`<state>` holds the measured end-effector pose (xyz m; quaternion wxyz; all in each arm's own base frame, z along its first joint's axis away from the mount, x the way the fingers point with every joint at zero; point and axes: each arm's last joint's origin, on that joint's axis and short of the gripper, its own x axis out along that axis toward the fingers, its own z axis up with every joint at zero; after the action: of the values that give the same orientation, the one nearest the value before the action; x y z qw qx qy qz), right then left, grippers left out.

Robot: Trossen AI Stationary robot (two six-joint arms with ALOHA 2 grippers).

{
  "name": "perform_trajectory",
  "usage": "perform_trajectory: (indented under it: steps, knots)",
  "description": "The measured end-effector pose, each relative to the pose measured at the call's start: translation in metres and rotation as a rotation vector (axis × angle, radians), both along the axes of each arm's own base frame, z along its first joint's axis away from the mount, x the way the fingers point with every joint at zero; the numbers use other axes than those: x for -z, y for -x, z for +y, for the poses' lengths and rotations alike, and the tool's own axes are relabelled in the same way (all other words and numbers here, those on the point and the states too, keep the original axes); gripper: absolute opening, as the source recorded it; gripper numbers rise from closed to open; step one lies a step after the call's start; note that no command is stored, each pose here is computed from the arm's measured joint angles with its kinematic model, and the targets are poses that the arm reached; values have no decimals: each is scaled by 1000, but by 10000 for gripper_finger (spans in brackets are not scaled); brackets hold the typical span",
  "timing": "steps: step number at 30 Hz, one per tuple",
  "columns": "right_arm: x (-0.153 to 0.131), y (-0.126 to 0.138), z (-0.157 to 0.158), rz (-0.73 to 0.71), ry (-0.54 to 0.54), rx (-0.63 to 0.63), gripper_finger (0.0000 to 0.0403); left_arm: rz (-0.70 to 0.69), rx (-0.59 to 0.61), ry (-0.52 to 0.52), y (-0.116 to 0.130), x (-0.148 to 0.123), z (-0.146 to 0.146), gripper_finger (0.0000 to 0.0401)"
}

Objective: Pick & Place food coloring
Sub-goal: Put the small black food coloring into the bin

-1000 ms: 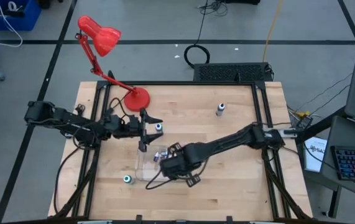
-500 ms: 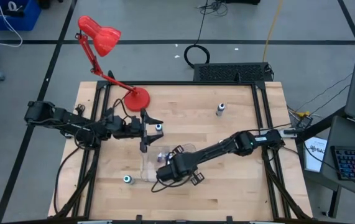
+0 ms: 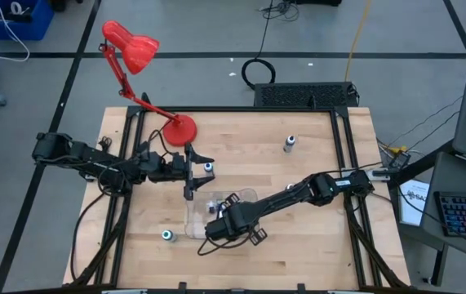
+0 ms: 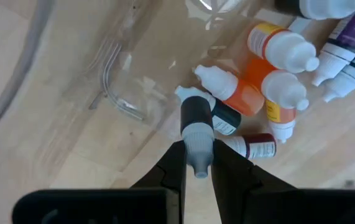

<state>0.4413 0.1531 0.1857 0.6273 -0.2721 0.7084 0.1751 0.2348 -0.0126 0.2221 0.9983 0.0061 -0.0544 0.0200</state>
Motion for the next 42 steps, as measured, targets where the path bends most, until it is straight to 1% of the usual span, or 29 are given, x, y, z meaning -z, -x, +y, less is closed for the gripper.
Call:
perform_trajectory:
  steps: [5, 9, 12, 15, 21, 26, 28, 34, 40, 42]
  knots:
    - [0, 2, 0, 17, 2, 1, 41, 0, 0, 0, 0, 0, 0, 274]
    - [0, 7, 2, 57, 11, 32, 41, 0, 0, 0, 0, 0, 0, 274]
    - [1, 10, 6, 74, 6, 32, 41, 0, 0, 0, 0, 0, 0, 274]
    - [0, 12, 8, 94, -26, 39, 41, 0, 0, 0, 0, 0, 0, 274]
    - [0, 10, 5, 90, -32, 46, 41, 0, 0, 2, 0, 0, 0, 274]
    - [6, 9, 0, 136, -124, 74, 42, 0, 0, 3, 0, 0, 0, 274]
    - [10, 11, -2, 163, -135, 87, 57, 0, 0, 3, 0, 0, 0, 274]
    - [15, 12, -2, 169, -132, 87, 108, 1, 1, 4, 0, 0, 0, 274]
    - [16, 11, -2, 160, -126, 89, 131, 1, 1, 4, 0, 0, 0, 274]
    - [15, 11, -3, 152, -97, 98, 134, 1, 1, 4, 0, 0, 0, 274]
